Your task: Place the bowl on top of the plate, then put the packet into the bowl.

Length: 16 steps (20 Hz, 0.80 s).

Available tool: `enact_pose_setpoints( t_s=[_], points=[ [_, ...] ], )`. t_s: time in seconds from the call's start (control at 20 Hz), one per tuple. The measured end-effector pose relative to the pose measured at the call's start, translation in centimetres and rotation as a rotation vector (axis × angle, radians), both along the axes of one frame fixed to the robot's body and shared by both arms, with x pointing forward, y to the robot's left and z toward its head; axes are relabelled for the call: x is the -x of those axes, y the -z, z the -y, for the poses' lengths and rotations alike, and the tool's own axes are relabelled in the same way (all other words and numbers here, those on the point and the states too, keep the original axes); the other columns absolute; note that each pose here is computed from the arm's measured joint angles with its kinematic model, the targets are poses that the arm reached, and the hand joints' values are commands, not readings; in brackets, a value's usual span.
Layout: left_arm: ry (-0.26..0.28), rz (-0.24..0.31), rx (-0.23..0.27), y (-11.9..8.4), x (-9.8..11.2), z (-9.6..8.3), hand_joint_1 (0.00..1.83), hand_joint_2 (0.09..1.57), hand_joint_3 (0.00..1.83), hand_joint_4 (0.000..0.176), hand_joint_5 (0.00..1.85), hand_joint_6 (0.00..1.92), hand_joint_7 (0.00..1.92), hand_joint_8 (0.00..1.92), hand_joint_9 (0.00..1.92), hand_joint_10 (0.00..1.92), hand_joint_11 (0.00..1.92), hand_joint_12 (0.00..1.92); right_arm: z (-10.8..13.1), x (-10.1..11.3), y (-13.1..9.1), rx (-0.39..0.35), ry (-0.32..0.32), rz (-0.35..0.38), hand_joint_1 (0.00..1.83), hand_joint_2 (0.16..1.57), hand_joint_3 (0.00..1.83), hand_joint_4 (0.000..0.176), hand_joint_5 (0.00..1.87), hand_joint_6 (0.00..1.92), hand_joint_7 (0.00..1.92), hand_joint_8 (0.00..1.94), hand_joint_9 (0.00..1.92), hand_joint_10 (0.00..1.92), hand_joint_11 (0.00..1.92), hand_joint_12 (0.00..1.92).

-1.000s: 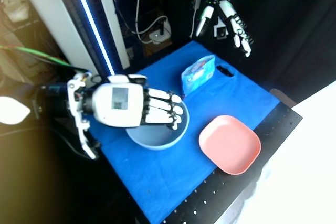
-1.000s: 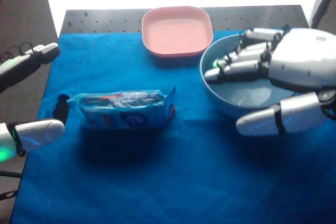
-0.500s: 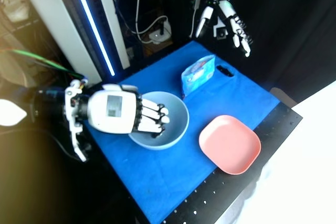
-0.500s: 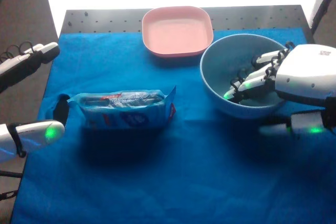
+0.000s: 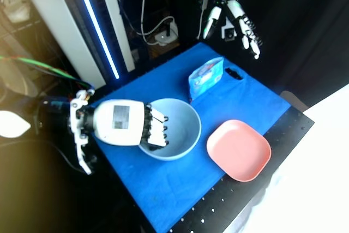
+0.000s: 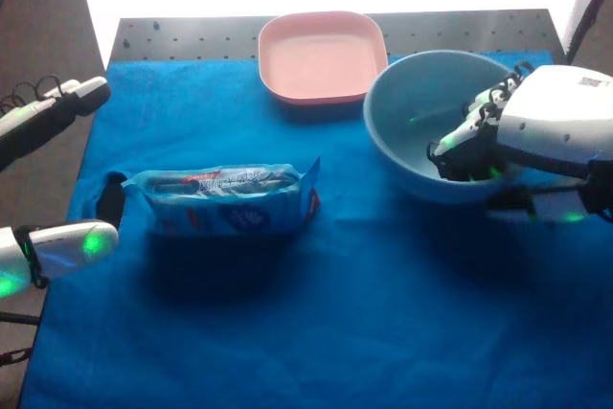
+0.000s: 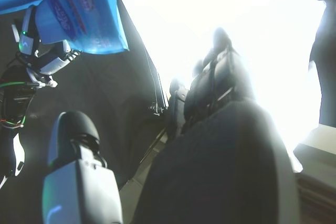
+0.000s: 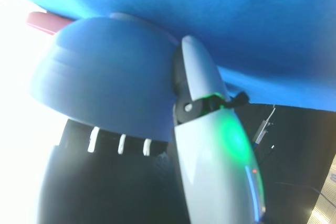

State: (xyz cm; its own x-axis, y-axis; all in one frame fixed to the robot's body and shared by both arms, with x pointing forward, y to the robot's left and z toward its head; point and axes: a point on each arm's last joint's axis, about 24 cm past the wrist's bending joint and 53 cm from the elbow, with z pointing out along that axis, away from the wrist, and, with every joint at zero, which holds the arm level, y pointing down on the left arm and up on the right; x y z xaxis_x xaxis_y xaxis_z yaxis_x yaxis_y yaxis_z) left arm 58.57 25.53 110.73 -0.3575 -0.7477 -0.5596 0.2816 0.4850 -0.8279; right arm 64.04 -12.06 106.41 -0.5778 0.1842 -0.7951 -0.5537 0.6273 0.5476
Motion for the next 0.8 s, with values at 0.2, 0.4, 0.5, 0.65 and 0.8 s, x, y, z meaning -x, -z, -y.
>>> enact_pose_setpoints(
  t_s=[0.2,0.4,0.5,0.65,0.8],
  points=[
    [-0.003,-0.007,0.001,0.3,0.1,0.0,0.62,1.0,0.0,0.128,0.14,0.0,0.01,0.0,0.0,0.0,0.0,0.21,0.2,-0.1,0.9,0.027,0.012,-0.017,0.93,0.97,0.95,0.0,0.62,1.92,1.21,1.94,1.35,1.92,1.36,1.92],
    [-0.002,-0.008,0.001,0.3,0.1,0.0,0.57,1.0,0.0,0.115,0.13,0.0,0.04,0.0,0.02,0.0,0.0,0.37,0.3,-0.2,1.0,0.031,0.017,-0.021,1.12,0.79,1.23,0.0,0.65,1.92,0.91,1.94,1.38,1.92,1.42,1.92],
    [-0.004,-0.008,0.002,0.3,0.1,0.0,0.58,1.0,0.0,0.121,0.13,0.0,0.03,0.0,0.02,0.0,0.0,0.37,0.2,-0.2,0.9,0.029,0.017,-0.02,1.13,0.76,1.28,0.0,0.68,1.92,0.92,1.94,1.41,1.92,1.47,1.92],
    [-0.004,-0.008,0.002,0.3,0.1,-0.1,0.58,0.99,0.0,0.101,0.13,0.0,0.04,0.0,0.02,0.0,0.0,0.34,-0.2,-0.6,0.1,0.02,0.015,-0.003,1.11,0.8,1.22,0.0,0.67,1.91,0.87,1.94,1.34,1.92,1.4,1.92],
    [-0.003,-0.008,0.002,0.3,0.1,0.0,0.59,0.98,0.0,0.116,0.15,0.0,0.05,0.0,0.02,0.0,0.0,0.36,-1.2,-0.9,-2.8,-0.041,-0.004,0.047,0.97,0.87,1.11,0.0,0.7,1.92,1.29,1.94,1.45,1.92,1.5,1.92]
  ],
)
